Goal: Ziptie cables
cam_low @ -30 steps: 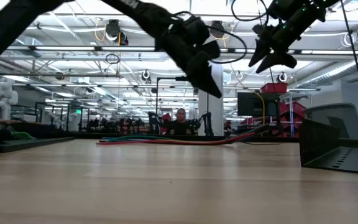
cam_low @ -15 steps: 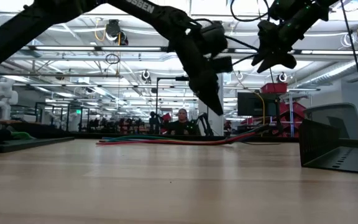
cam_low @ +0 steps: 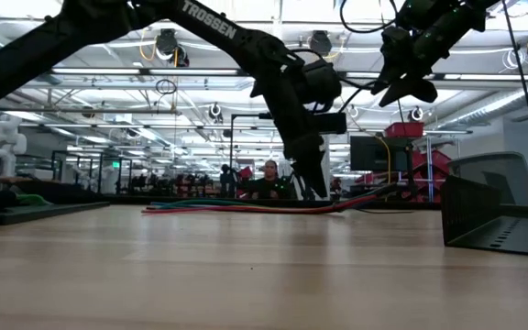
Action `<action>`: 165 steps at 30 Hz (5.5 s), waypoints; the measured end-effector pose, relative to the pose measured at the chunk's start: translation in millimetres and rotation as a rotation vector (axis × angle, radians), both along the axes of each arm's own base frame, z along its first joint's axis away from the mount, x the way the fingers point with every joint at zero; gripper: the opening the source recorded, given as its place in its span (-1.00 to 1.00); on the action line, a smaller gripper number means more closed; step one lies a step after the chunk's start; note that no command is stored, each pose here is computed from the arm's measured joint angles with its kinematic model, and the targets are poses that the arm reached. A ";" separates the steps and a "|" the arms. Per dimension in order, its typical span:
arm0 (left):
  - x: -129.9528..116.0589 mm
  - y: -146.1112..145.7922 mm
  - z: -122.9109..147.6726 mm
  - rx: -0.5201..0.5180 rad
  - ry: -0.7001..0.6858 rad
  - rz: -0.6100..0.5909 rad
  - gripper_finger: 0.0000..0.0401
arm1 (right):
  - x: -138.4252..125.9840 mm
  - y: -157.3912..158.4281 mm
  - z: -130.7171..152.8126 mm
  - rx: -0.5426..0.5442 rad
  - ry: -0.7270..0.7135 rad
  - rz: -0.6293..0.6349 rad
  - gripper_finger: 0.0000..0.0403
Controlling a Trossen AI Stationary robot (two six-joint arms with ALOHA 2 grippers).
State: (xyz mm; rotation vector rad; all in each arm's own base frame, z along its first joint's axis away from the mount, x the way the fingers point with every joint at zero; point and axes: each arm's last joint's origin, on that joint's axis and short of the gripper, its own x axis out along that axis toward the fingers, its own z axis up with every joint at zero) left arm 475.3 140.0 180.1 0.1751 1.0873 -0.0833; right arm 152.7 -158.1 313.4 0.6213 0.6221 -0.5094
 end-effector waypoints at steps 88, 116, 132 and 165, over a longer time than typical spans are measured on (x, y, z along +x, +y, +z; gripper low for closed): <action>-68.1 -44.4 -27.9 -0.065 0.122 0.113 -0.63 | 8.3 49.3 -150.0 0.432 -0.438 -0.215 -0.03; -67.7 -28.5 41.6 -0.298 -0.068 0.638 -0.31 | 3.1 44.6 -156.6 0.200 -0.318 -0.356 -0.03; -63.2 -121.0 29.1 -0.344 -0.239 1.136 -0.34 | -7.5 47.0 -164.0 -0.030 -0.077 -0.324 -0.03; -50.8 -88.8 28.7 -0.236 -0.127 0.966 -0.54 | -6.4 47.3 -160.6 -0.154 -0.048 -0.187 -0.03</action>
